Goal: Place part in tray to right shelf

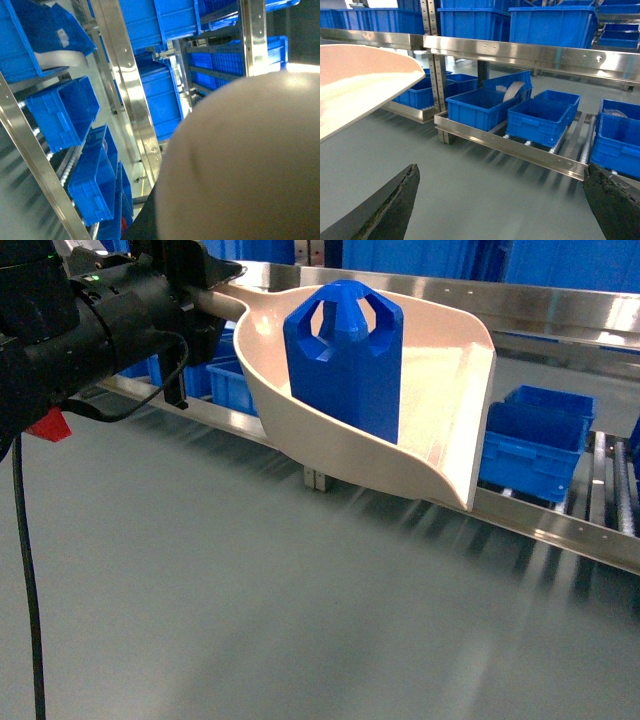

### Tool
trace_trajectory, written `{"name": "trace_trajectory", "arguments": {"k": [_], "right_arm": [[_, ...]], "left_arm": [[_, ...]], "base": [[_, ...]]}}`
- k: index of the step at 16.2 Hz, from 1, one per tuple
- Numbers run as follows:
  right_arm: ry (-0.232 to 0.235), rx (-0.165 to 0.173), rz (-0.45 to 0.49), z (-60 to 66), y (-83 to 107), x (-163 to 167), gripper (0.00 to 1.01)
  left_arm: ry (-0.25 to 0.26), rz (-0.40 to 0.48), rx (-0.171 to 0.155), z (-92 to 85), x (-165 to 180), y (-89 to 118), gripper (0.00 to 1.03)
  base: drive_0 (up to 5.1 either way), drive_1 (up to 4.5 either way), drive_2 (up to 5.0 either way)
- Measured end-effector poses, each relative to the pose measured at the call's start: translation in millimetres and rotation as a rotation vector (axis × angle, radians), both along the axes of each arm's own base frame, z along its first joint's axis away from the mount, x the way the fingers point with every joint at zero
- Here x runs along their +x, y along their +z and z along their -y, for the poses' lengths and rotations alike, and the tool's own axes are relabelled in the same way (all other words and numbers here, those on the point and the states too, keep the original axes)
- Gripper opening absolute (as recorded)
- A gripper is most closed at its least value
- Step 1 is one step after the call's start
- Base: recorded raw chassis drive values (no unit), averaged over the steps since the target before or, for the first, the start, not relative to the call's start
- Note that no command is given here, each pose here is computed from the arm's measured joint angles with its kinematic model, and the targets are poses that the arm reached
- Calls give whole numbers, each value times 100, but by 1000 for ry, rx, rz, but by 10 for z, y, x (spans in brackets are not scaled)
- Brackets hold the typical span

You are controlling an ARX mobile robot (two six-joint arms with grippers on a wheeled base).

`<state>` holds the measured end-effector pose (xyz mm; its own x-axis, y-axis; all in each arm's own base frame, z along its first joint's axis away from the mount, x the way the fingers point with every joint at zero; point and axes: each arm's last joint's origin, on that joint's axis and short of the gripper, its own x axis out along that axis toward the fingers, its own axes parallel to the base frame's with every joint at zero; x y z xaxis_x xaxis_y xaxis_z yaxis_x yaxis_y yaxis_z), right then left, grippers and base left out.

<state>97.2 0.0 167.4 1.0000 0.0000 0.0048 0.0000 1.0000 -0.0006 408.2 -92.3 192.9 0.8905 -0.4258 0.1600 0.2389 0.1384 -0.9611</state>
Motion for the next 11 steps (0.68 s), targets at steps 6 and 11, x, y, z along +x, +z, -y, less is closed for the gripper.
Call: {"name": "trace_trajectory", "arguments": {"k": [6, 11], "right_arm": [[0, 0, 0, 0, 0, 0, 98], [0, 0, 0, 0, 0, 0, 98]], "left_arm": [[-1, -1, 0, 3, -1, -1, 13], [-1, -1, 0, 3, -1, -1, 12]], "base": [[-162, -162, -162], [-163, -163, -163]]}}
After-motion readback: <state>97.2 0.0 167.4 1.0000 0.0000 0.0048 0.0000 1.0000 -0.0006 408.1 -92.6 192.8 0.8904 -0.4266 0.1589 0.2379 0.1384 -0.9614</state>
